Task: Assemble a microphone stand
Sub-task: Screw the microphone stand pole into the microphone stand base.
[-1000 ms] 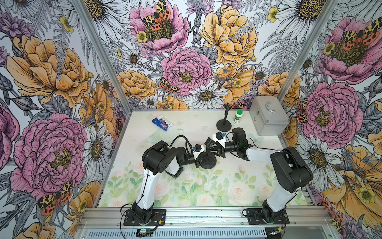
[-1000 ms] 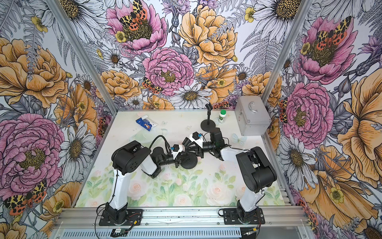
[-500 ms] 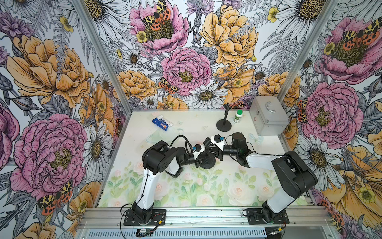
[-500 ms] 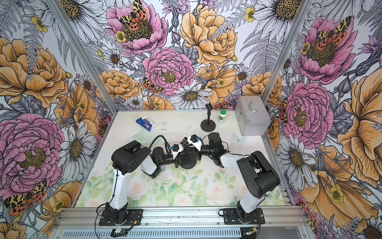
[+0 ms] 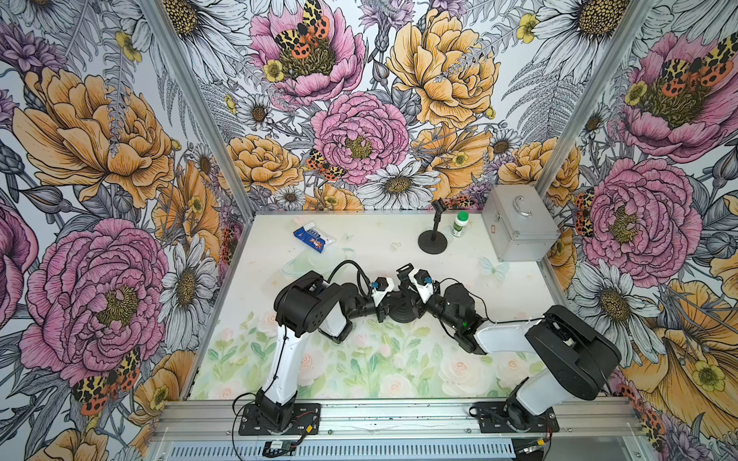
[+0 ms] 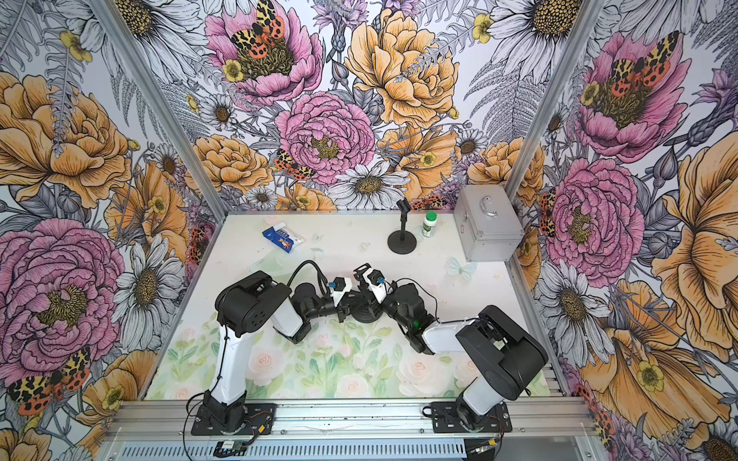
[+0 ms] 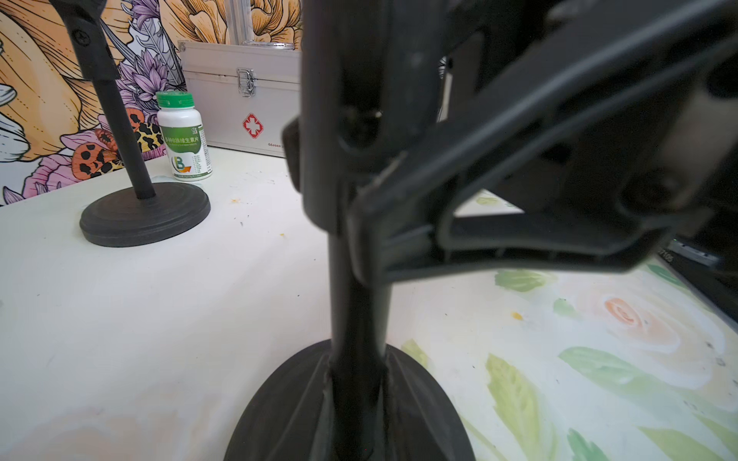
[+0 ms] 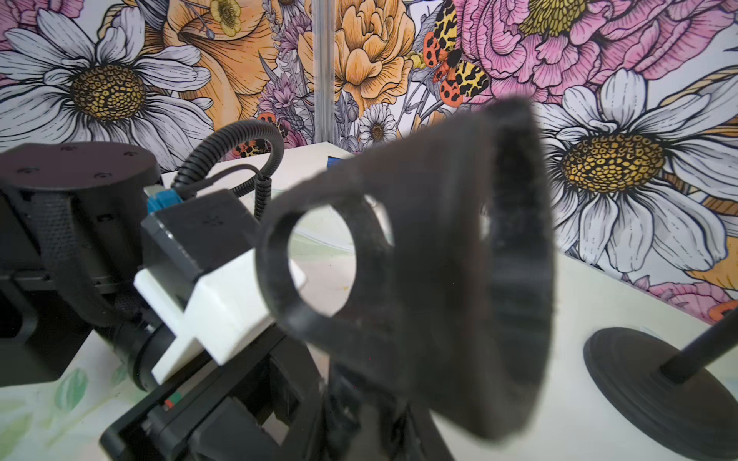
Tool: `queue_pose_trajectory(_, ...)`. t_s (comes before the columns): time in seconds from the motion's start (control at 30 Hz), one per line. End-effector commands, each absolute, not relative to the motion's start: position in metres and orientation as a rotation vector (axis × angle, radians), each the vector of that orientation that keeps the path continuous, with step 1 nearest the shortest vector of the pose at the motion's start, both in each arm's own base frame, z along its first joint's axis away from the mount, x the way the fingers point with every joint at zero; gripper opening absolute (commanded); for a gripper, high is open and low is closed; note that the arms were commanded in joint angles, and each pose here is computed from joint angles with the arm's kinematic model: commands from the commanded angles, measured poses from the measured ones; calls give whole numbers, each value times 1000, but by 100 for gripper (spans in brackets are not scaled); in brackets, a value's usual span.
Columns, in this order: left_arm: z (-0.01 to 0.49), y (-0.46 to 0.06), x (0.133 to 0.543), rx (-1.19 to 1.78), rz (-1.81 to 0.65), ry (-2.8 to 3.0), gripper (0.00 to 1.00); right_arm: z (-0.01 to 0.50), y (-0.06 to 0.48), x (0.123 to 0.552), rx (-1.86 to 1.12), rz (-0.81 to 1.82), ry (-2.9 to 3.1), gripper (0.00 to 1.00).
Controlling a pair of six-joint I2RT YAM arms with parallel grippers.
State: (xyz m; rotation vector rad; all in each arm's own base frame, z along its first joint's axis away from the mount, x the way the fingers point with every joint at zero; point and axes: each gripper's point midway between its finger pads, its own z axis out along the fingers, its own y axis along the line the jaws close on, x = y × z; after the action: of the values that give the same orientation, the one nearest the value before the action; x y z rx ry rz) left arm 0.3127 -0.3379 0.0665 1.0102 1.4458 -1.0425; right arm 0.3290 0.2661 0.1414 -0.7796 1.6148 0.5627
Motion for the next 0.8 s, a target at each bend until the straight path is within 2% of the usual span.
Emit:
queue_pose_trajectory(0.0, 61, -340, 302, 1051, -1073, 1433, 20, 145, 269, 320, -977, 784, 1554, 39)
queue_pose_trajectory(0.17, 61, -340, 302, 1052, -1075, 1432, 19, 146, 280, 308, -1199, 966, 1528, 41)
queue_pose_trajectory(0.4, 60, -339, 302, 1052, -1072, 1436, 20, 154, 277, 322, -1221, 991, 1517, 40)
queue_pose_trajectory(0.5, 60, -339, 302, 1052, -1073, 1437, 20, 151, 275, 323, -1223, 987, 1525, 30)
queue_pose_trajectory(0.67, 61, -339, 303, 1045, -1072, 1437, 28, 136, 272, 330, -1166, 840, 1607, 0)
queue_pose_trajectory(0.77, 61, -339, 304, 1042, -1071, 1441, 31, 130, 268, 345, -999, 647, 1662, 0)
